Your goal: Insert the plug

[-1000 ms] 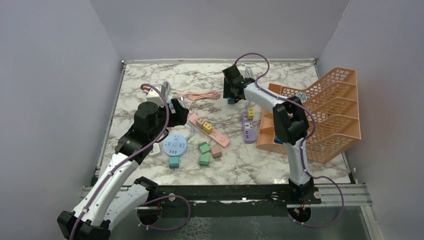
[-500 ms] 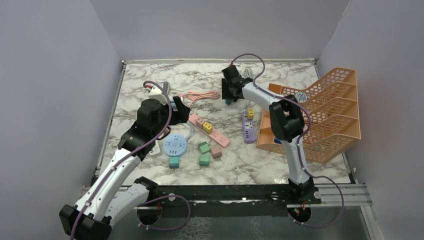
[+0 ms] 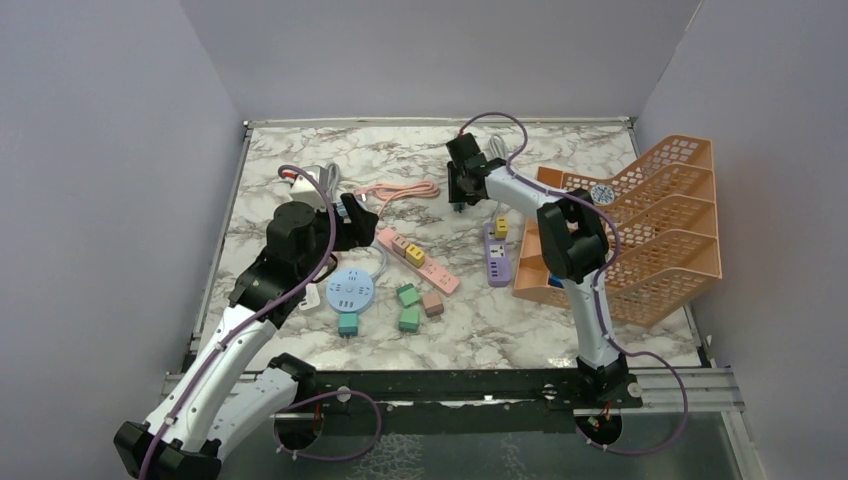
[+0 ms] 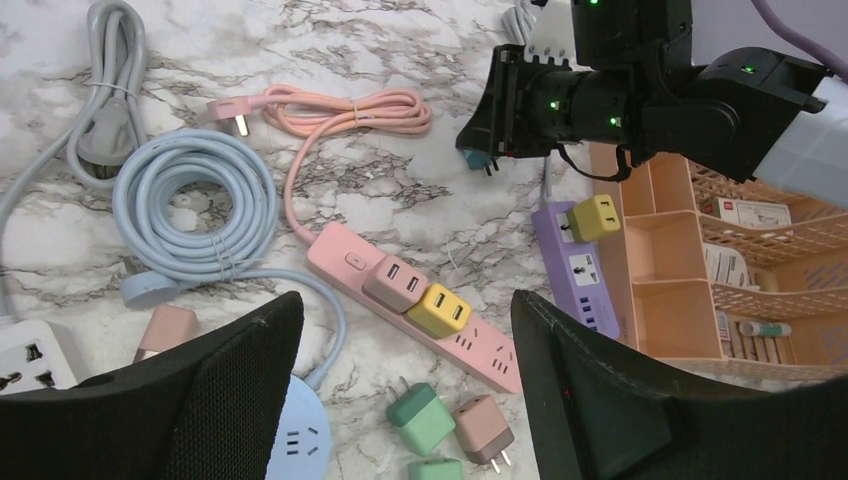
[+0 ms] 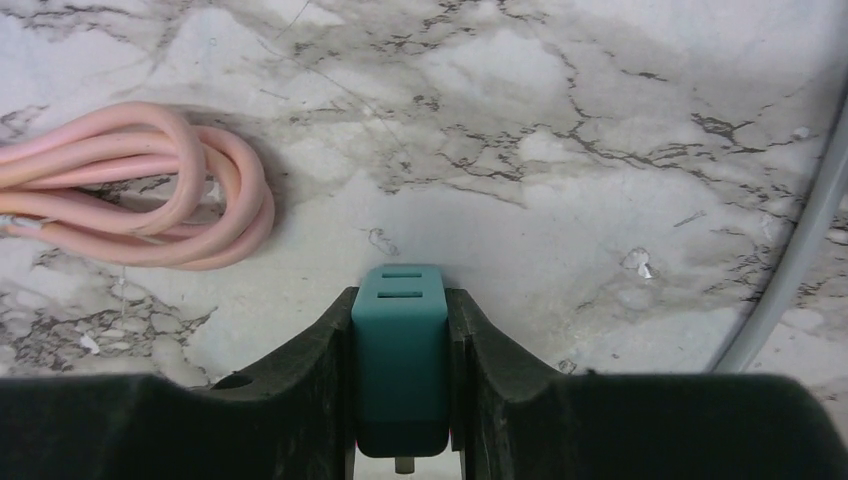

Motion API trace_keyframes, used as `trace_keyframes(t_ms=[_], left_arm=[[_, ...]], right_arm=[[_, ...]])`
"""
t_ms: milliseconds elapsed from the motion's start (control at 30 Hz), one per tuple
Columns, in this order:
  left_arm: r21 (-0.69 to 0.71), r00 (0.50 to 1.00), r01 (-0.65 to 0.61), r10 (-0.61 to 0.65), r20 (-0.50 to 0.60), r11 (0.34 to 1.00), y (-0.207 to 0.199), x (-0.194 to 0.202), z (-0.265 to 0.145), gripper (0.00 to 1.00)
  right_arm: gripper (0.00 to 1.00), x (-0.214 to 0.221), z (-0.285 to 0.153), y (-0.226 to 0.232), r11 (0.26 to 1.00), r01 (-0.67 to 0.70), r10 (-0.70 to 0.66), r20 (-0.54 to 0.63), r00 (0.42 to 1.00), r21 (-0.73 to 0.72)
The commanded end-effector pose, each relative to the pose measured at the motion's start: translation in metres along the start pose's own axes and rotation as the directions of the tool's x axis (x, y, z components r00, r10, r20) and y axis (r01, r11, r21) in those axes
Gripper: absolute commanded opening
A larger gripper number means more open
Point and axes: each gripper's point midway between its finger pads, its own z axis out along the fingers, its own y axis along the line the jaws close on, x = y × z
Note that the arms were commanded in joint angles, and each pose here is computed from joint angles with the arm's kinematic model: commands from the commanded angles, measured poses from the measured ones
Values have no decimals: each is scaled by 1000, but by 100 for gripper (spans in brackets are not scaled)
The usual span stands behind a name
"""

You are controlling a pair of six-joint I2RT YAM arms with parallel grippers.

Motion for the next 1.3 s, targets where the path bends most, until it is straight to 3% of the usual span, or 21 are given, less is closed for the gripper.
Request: trace_keyframes(t_ms=[0, 133, 267, 433, 600, 800, 967, 1100, 1267], left_arm=[[20, 1000, 20, -19, -2, 1000, -4, 1, -2, 78], [52, 999, 47, -46, -25, 998, -11, 6, -2, 78], [114, 997, 80, -77, -30, 990, -24, 4, 1, 78], [279, 991, 132, -133, -16, 951, -57, -6, 7, 78], [441, 968, 240, -248, -41, 865, -95, -24, 8, 78], [573, 914, 390, -378, -147, 721, -133, -42, 11, 76], [649, 913, 387, -370, -171, 655, -153, -56, 12, 74], [727, 928, 328, -349, -129, 603, -165, -70, 2, 73], [770, 937, 269, -342, -70, 578, -172, -85, -8, 73]], right_arm=[[7, -31, -31, 26, 987, -28, 43, 91, 995, -160], [2, -53, -73, 50, 943, -21, 89, 192, 977, -331], [1, -73, -131, 79, 843, 37, 142, 288, 947, -536], [1, -87, -218, 107, 657, 137, 216, 359, 908, -741], [1, -90, -301, 123, 440, 221, 285, 369, 884, -870], [1, -87, -368, 132, 211, 262, 334, 322, 886, -942], [1, -86, -405, 136, 54, 259, 353, 261, 898, -964], [1, -82, -415, 137, -18, 243, 345, 222, 912, -970], [1, -77, -416, 137, -25, 248, 332, 226, 916, -968]])
